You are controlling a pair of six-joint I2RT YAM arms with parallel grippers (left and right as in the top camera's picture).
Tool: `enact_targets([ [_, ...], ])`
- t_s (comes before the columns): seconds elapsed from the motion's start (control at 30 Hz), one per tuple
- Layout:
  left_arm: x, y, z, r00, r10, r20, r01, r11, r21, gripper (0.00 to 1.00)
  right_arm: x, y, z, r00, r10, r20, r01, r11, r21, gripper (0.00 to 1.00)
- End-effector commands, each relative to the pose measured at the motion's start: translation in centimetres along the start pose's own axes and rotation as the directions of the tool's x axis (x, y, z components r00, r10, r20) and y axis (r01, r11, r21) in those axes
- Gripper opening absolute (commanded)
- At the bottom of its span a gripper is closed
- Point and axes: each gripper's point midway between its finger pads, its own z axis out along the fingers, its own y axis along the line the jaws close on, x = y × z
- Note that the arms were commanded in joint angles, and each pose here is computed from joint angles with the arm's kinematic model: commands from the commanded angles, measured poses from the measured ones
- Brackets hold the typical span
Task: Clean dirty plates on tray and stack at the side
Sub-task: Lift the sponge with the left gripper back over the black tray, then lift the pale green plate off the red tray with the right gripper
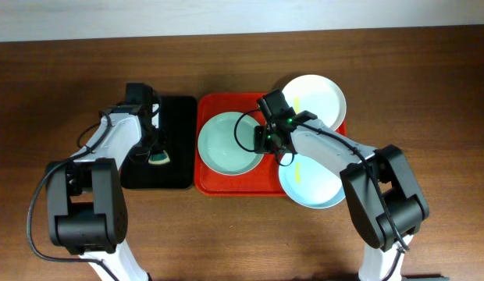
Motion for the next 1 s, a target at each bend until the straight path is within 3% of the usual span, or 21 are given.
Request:
enact_targets([
  [0.0, 0.9, 1.0, 1.2, 0.999, 0.007, -0.044, -0.008, 0.999, -0.037, 0.00, -0.7, 0.2, -0.8, 1.000, -0.012, 0.006, 0.012, 1.000, 0.012, 0.04],
  [0.6, 0.6, 2.1, -0.1, 0.997, -0.056, -0.062, 0.058, 0.998, 0.022, 0.00, -3.7, 2.4, -6.4, 0.997, -0.078, -0.013, 0.079, 0.997, 0.021, 0.04],
  [0.97, 0.6, 2.3, -0.1, 0.997, -0.057, -0.061, 0.058, 0.998, 0.015, 0.00, -7.5, 5.1, -11.9, 0.993, -0.087, 0.076, 0.089, 0.996, -0.013, 0.04],
])
